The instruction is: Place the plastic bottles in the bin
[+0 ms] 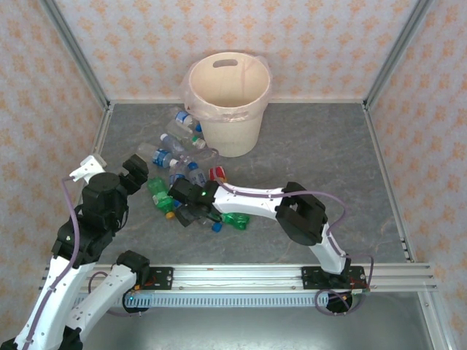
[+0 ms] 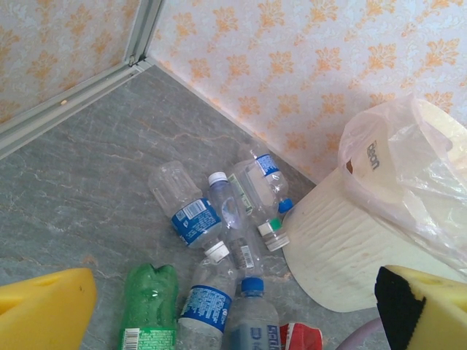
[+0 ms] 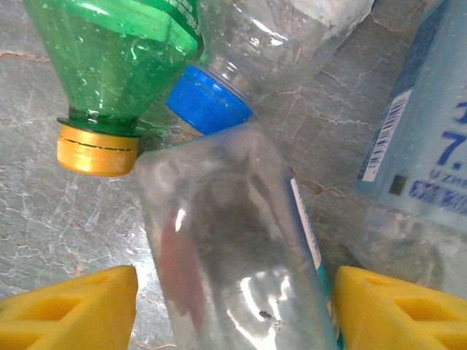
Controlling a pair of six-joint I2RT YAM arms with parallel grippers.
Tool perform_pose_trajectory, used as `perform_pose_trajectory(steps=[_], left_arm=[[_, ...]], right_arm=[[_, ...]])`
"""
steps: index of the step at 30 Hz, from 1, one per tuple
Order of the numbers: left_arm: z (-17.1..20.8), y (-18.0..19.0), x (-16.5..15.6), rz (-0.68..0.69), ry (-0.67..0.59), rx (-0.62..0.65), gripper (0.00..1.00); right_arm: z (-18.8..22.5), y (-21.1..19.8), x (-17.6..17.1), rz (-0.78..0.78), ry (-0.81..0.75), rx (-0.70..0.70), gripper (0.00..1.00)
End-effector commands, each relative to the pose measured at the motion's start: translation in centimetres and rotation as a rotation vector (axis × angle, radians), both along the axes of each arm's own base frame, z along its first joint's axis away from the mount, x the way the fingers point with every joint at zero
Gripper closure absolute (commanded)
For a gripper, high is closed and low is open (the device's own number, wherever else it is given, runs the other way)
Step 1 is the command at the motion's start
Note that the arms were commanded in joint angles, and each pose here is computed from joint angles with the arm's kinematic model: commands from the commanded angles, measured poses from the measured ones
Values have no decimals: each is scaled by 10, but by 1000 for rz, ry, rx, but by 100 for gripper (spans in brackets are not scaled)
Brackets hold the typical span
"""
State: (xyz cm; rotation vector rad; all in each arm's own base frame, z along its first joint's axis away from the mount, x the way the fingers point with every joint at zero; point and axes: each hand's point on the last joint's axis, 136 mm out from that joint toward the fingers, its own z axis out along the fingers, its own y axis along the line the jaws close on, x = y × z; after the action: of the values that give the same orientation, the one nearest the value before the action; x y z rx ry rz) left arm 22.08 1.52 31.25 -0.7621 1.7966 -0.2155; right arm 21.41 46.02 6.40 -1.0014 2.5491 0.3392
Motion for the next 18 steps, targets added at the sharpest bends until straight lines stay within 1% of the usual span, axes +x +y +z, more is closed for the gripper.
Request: perform_pose_trajectory(steps=[1,5,12,14,17,18], left_arm=[[6,6,-5,15,-8,16,1],[7,6,-6,18,-14,13,1],[7,5,-7,11,-14,9,1],[8,6,-8,11,-17,8,1],[9,5,-8,9,-22,2,1],[10,5,-8,8,-24,1,1]], right_arm=[[-16,-7,-8,23,20,-61,29],[-20,-4,-13,44,11,-81,27],[-31,-3,-13,47,17,-103,28],[-33,-2,-13,50,15,-108,30],[-34,0,-13,57,15,-113,37],[-32,1,-12,56,13,-111,38]])
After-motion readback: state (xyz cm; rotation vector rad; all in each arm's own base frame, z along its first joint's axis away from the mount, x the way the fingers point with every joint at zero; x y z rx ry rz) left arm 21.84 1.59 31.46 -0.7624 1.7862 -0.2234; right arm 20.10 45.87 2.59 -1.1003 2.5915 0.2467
